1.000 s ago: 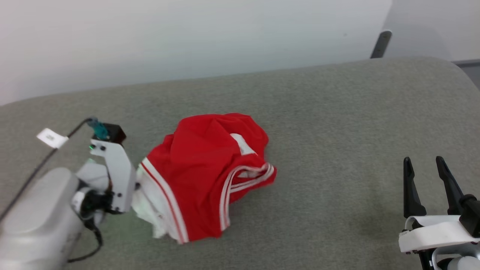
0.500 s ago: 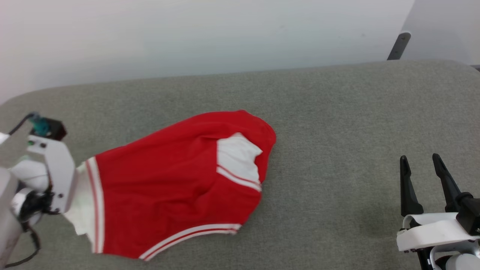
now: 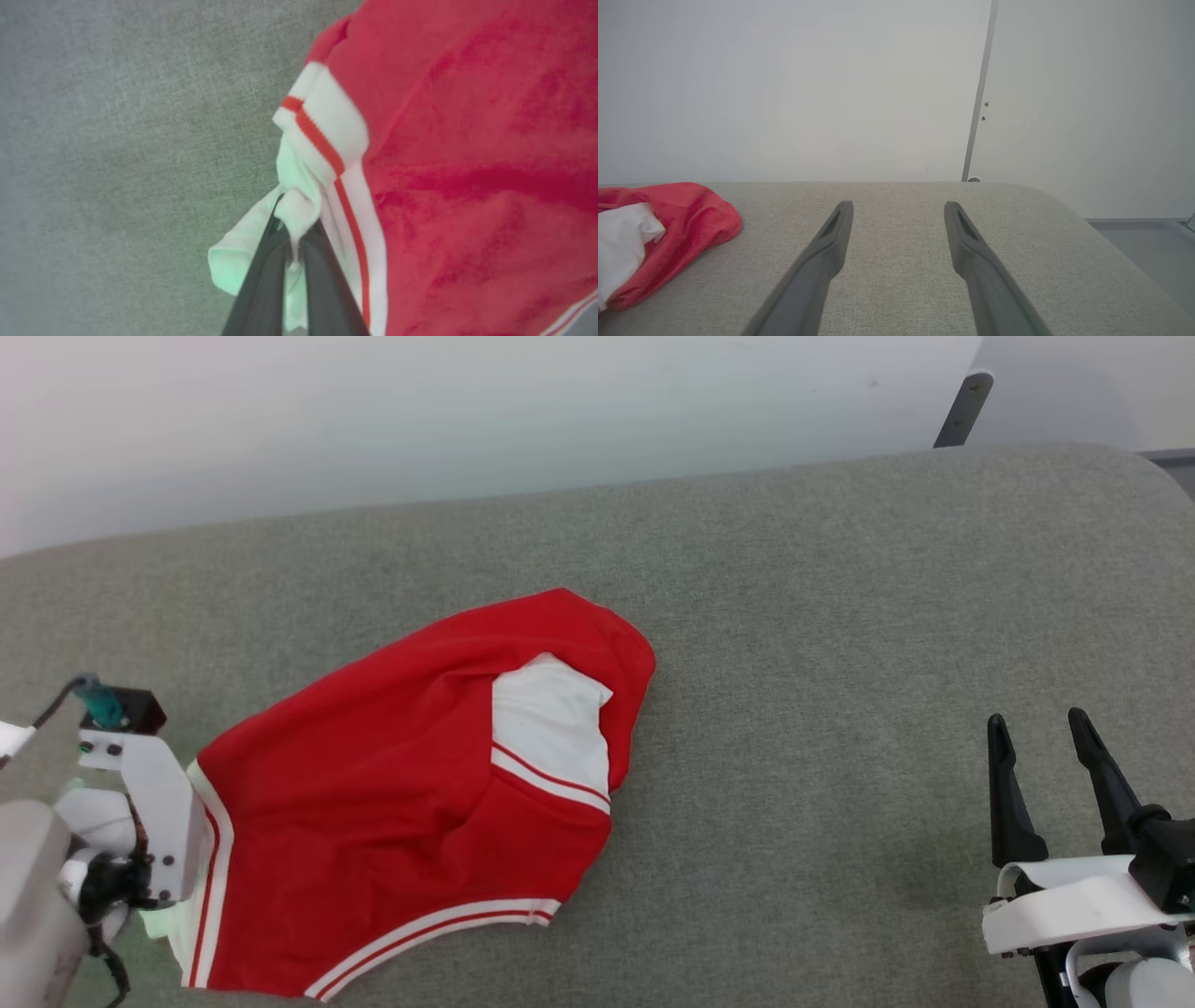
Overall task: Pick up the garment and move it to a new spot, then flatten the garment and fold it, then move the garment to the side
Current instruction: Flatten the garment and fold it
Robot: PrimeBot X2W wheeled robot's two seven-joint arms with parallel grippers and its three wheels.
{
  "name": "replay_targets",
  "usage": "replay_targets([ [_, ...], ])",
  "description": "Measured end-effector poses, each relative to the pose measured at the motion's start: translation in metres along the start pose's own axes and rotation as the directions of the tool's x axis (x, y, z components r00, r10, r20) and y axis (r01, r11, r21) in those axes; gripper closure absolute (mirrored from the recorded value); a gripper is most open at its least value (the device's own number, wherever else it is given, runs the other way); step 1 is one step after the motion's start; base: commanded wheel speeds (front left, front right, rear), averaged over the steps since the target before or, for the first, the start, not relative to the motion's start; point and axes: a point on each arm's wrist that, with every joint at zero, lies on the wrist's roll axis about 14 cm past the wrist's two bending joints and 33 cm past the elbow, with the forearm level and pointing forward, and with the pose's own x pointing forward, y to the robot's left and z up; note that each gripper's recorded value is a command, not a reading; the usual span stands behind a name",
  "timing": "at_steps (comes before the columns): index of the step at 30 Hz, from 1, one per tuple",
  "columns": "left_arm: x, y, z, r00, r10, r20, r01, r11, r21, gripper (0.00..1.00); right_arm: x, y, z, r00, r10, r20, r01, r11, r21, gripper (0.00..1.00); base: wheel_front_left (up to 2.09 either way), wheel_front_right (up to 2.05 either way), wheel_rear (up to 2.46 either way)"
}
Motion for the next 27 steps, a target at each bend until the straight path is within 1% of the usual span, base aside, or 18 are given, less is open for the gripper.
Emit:
replay_targets([
  [2,0.004,-0.002,-0.002,1.000,-0.007,-0.006,0.007,1.000,-0.024,0.88,0.000,0.000,-0.001,1.000,0.000,-0.003,0.000,1.000,-0.001,0.00,0.00,0.00,0.00],
  [3,0.004,-0.002,-0.003,1.000,-0.006,-0.006,0.006,0.999,-0.032,0.74,0.000,0.000,-0.001,1.000,0.001,-0.003,-0.001,1.000,-0.002,0.00,0.00,0.00,0.00],
  [4,0.004,-0.001,-0.003,1.000,-0.004,-0.003,0.004,0.999,-0.037,0.57,0.001,0.001,-0.001,1.000,0.003,-0.002,-0.003,1.000,-0.002,0.00,0.00,0.00,0.00],
  [5,0.004,-0.001,-0.002,1.000,-0.003,0.006,0.003,0.999,-0.043,0.43,0.001,0.001,-0.001,1.000,0.007,-0.002,-0.007,1.000,-0.002,0.00,0.00,0.00,0.00],
  [6,0.003,0.000,-0.001,1.000,0.000,0.011,0.001,0.999,-0.050,0.23,0.002,0.003,-0.001,1.000,0.011,-0.002,-0.011,1.000,-0.003,0.00,0.00,0.00,0.00],
  [7,0.001,0.001,0.000,1.000,0.003,0.017,-0.002,0.999,-0.051,0.00,0.002,0.003,0.000,1.000,0.015,0.000,-0.015,1.000,-0.003,0.00,0.00,0.00,0.00],
  [9,-0.002,0.003,-0.001,1.000,0.013,0.024,-0.012,0.999,-0.052,0.00,0.003,0.007,0.001,1.000,0.029,0.003,-0.029,1.000,-0.007,0.00,0.00,0.00,0.00],
  [14,-0.018,0.007,0.010,0.994,0.030,0.108,-0.026,0.999,-0.038,0.00,0.007,0.022,0.004,0.997,0.080,0.012,-0.080,0.997,0.000,0.00,0.00,0.00,0.00],
  [18,-0.035,0.010,0.021,0.975,0.041,0.220,-0.035,0.999,-0.035,0.00,0.009,0.042,0.002,0.990,0.141,0.009,-0.141,0.990,0.022,0.00,0.00,0.00,0.00],
  [20,-0.047,0.013,0.029,0.954,0.055,0.296,-0.045,0.998,-0.039,0.00,0.011,0.056,0.002,0.983,0.186,0.006,-0.186,0.982,0.037,0.00,0.00,0.00,0.00],
  [22,-0.059,0.017,0.036,0.921,0.079,0.381,-0.062,0.997,-0.056,0.00,0.012,0.072,0.000,0.972,0.234,-0.004,-0.234,0.971,0.042,0.00,0.00,0.00,0.00],
  [23,-0.066,0.019,0.038,0.899,0.093,0.427,-0.074,0.995,-0.060,0.00,0.012,0.080,0.000,0.967,0.256,-0.008,-0.255,0.966,0.048,0.00,0.00,0.00,0.00],
  [27,-0.090,0.020,0.038,0.804,0.119,0.582,-0.062,0.991,-0.117,0.00,0.016,0.108,0.001,0.940,0.340,-0.018,-0.338,0.938,0.074,0.00,0.00,0.00,0.00],
])
